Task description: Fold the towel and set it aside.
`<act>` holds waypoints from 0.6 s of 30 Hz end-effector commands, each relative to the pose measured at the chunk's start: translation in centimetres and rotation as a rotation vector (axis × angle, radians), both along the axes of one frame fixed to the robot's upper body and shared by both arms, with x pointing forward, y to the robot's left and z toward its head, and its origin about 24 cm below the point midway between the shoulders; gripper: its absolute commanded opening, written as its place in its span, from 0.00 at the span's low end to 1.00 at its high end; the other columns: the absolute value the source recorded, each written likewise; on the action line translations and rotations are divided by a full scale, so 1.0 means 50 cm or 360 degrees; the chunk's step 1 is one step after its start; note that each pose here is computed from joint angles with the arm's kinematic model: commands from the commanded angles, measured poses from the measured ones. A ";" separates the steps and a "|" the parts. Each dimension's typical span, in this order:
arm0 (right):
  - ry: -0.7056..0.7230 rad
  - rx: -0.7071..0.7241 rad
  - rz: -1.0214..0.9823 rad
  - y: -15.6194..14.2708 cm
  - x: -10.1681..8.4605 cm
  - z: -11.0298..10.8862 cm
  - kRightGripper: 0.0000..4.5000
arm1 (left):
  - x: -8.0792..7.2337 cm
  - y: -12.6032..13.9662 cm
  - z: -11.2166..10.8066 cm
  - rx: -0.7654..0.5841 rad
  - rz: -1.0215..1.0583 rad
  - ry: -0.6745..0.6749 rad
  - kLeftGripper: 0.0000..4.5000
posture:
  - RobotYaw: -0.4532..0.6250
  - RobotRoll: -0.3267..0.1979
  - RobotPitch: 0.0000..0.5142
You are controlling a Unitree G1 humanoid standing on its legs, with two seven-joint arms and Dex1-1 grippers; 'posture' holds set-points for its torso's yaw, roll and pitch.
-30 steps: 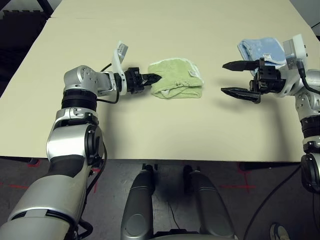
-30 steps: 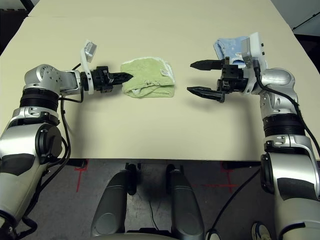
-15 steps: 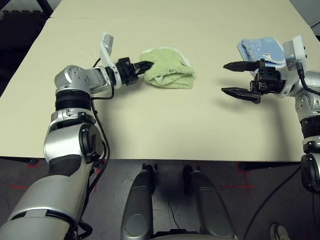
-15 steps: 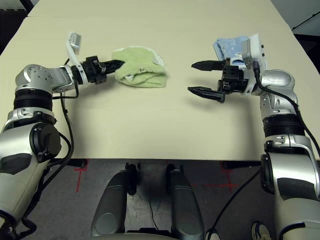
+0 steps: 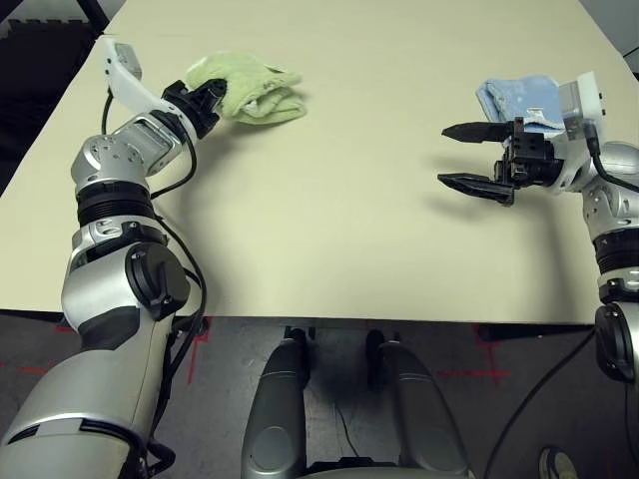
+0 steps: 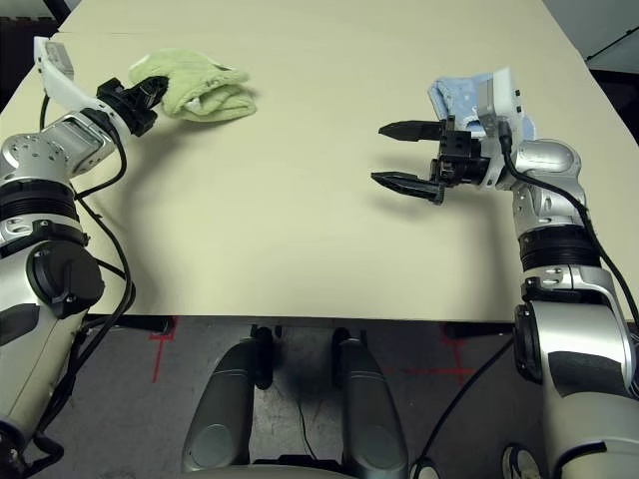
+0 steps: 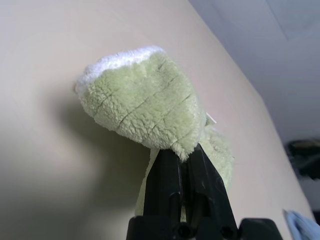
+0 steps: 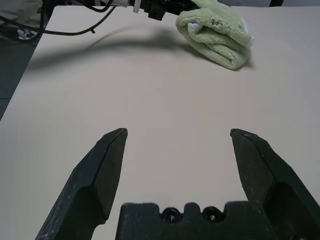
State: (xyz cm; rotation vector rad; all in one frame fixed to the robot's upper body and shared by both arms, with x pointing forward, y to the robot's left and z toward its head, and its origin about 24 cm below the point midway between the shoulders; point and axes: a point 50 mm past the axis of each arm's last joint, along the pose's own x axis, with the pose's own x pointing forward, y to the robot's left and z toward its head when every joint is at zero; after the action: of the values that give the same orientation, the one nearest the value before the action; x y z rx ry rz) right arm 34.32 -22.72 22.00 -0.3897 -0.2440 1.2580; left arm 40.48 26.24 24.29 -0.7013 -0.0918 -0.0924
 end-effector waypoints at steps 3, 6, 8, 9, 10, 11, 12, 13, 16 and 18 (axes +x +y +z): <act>-0.0013 -0.0018 -0.0021 -0.005 -0.002 0.003 1.00 | -0.007 0.049 -0.016 0.0003 0.0453 0.0001 0.01 | 0.45 0.62 0.53; -0.0013 -0.0014 -0.0027 -0.004 -0.002 0.001 1.00 | -0.015 0.072 -0.027 -0.0041 0.0646 0.0016 0.01 | 0.45 0.62 0.53; -0.0012 -0.0013 -0.0027 -0.004 -0.002 0.001 1.00 | -0.018 0.079 -0.033 -0.0066 0.0699 0.0030 0.01 | 0.45 0.62 0.53; -0.0011 -0.0013 -0.0027 -0.003 -0.003 0.001 1.00 | -0.018 0.079 -0.035 -0.0067 0.0699 0.0033 0.01 | 0.46 0.62 0.54; -0.0011 -0.0013 -0.0027 -0.003 -0.002 0.001 1.00 | -0.018 0.077 -0.037 -0.0067 0.0689 0.0035 0.01 | 0.46 0.62 0.54; -0.0011 -0.0013 -0.0027 -0.003 -0.002 0.001 1.00 | -0.017 0.075 -0.038 -0.0074 0.0669 0.0042 0.01 | 0.46 0.62 0.54; -0.0012 -0.0013 -0.0027 -0.002 -0.002 0.001 1.00 | -0.017 0.074 -0.039 -0.0073 0.0660 0.0047 0.01 | 0.46 0.62 0.54; -0.0012 -0.0014 -0.0026 -0.002 -0.002 0.001 1.00 | -0.017 0.073 -0.041 -0.0075 0.0655 0.0054 0.01 | 0.46 0.62 0.54; -0.0015 -0.0013 -0.0024 0.000 -0.001 0.003 1.00 | -0.016 0.072 -0.049 -0.0121 0.0615 0.0106 0.01 | 0.46 0.62 0.54; -0.0016 -0.0013 -0.0023 0.001 -0.001 0.003 1.00 | -0.017 0.073 -0.057 -0.0158 0.0597 0.0145 0.01 | 0.46 0.62 0.54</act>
State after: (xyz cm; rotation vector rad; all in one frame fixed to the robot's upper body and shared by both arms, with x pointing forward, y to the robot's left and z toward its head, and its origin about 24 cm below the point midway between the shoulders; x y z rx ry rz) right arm 34.39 -22.67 22.11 -0.3890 -0.2496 1.2413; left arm 39.85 29.50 22.63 -0.7399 -0.1854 0.2861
